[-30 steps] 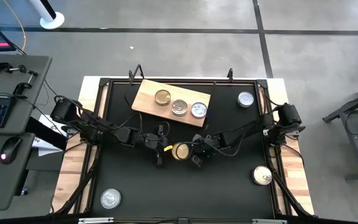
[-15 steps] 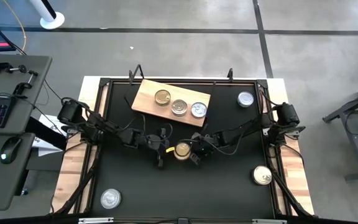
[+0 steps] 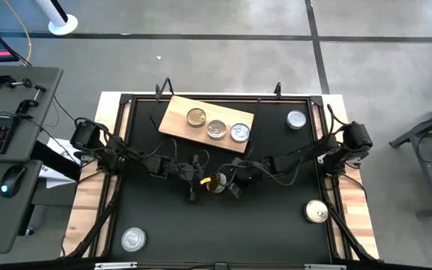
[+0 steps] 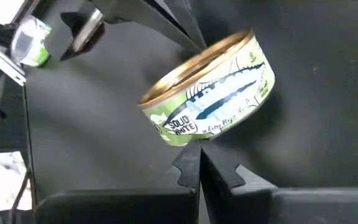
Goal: Stack canned seafood by type on shelf
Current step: Stack the top left green tuna can on top of the other green tuna can on the shelf
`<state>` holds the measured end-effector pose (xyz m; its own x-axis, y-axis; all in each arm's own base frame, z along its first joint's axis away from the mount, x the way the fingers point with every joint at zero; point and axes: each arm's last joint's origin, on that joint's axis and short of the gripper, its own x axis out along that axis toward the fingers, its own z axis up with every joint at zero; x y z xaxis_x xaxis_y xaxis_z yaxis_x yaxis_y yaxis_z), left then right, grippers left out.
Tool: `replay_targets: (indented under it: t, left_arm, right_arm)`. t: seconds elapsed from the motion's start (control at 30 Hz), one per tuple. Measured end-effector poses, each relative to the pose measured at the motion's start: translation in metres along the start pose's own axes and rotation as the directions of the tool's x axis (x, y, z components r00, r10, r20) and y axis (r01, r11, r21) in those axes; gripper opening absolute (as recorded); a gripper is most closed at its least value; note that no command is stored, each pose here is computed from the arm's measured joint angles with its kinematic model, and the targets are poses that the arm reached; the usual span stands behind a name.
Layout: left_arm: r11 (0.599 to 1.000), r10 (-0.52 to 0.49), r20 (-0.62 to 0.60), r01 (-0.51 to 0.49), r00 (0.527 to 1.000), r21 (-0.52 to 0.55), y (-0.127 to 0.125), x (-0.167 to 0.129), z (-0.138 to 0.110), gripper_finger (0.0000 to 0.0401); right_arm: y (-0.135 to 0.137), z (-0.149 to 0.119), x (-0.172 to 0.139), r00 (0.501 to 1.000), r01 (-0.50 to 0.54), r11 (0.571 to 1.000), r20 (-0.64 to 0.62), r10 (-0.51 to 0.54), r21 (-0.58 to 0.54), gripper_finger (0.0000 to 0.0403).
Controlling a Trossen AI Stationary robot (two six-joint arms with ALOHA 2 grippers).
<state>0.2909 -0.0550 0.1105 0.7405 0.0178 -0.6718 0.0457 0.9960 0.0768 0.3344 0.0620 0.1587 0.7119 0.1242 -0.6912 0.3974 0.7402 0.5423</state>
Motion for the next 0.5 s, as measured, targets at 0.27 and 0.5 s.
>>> replay_targets:
  t: [0.27, 0.5]
  left_arm:
    - [1.0, -0.004, 0.028, 0.004, 1.0, -0.005, 0.0, 0.0, 0.003, 0.0]
    - [0.998, 0.008, 0.06, -0.005, 0.998, -0.064, 0.0, 0.0, 0.006, 0.0]
  right_arm:
    - [0.004, 0.009, 0.0, 0.994, -0.052, 0.999, 0.094, 0.051, 0.002, 0.0]
    - [0.003, 0.016, -0.001, 0.99, -0.07, 0.998, 0.122, 0.069, 0.0, 0.0]
